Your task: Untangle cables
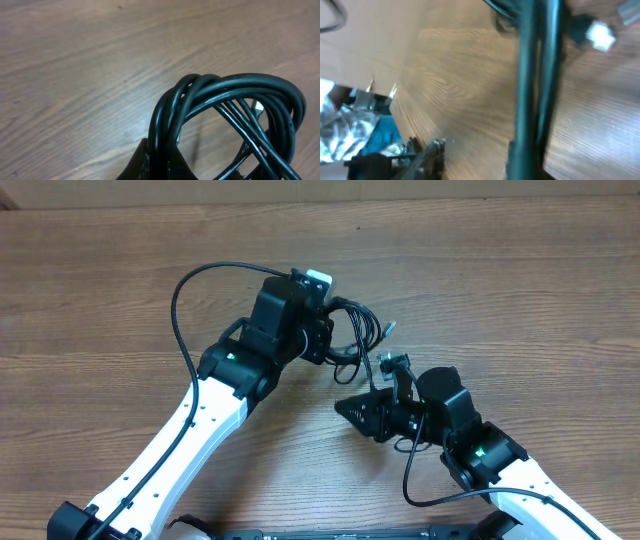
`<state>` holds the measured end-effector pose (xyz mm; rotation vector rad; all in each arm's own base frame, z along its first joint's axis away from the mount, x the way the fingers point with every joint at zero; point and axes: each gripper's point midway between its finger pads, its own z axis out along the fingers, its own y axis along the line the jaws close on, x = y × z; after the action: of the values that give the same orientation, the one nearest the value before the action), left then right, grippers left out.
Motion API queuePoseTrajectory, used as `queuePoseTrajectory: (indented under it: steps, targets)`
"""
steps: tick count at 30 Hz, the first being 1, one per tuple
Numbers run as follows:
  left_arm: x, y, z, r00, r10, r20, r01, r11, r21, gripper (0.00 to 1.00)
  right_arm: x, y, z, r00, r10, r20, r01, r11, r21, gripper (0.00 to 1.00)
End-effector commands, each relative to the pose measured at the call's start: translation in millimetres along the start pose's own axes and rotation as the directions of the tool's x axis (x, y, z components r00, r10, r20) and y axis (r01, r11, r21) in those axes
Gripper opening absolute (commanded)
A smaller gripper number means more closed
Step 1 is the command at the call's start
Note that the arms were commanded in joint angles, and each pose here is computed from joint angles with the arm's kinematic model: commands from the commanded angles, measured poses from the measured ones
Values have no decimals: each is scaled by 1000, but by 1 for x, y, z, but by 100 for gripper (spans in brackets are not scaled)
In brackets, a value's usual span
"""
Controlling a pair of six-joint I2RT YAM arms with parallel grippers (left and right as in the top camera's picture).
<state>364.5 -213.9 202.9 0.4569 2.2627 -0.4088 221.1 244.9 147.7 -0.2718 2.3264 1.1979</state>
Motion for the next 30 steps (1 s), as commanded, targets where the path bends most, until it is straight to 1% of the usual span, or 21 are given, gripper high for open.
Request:
queuePoseTrajectory:
  steps: [1,3,4,6,8,9,12,13,15,17,19,21,23,24,27,28,30]
  targets:
    - [-22,6,-8,998,-25,63,28,999,-35,4,0,-20,-4,1000,21,17,-23,993,117,57]
    - [-18,6,-8,998,-44,48,46,998,-37,4,6,-40,-8,999,47,16,-50,975,216,81]
    - [-13,7,-8,998,-62,29,64,997,-38,4,6,-41,-8,999,50,16,-52,974,219,89]
    - [-3,7,-7,998,-67,-10,67,997,-37,4,3,-34,-10,998,54,17,-56,980,189,99]
    - [4,11,-8,997,-71,-35,69,996,-64,4,-5,-25,-15,996,84,37,-89,984,155,100]
    - [5,14,-8,996,-81,-38,78,994,-78,4,-12,-22,-20,991,122,62,-130,980,151,100]
    - [6,30,-10,977,-211,-8,206,963,-174,4,-26,-21,-40,953,272,135,-291,945,148,100]
    - [6,32,-10,965,-261,6,257,948,-188,4,-29,-22,-46,928,335,162,-357,924,139,100]
    - [5,33,-10,942,-336,23,334,924,-188,4,-37,-20,-55,885,417,207,-443,891,100,100]
    - [6,31,-10,936,-351,20,349,920,-178,4,-47,-11,-61,867,443,228,-463,886,39,100]
    - [10,24,-9,937,-349,-11,344,928,-147,4,-53,4,-63,882,418,217,-423,906,-24,100]
    - [13,12,-8,956,-287,-56,282,956,-83,4,-61,13,-64,885,406,226,-402,913,-68,100]
    - [17,-5,-8,984,-145,-103,148,989,21,4,-75,21,-64,863,438,251,-419,899,-128,100]
    - [19,-11,-9,994,-29,-109,36,997,65,4,-84,24,-64,820,509,262,-479,860,-173,100]
    - [17,-9,-9,989,115,-90,-108,992,72,4,-95,21,-60,704,664,252,-619,748,-240,99]
    - [15,-9,-8,983,162,-80,-157,985,71,4,-101,19,-59,673,692,262,-642,722,-257,97]
    - [11,-6,-8,979,192,-66,-189,981,52,4,-108,14,-54,638,719,275,-665,695,-274,90]
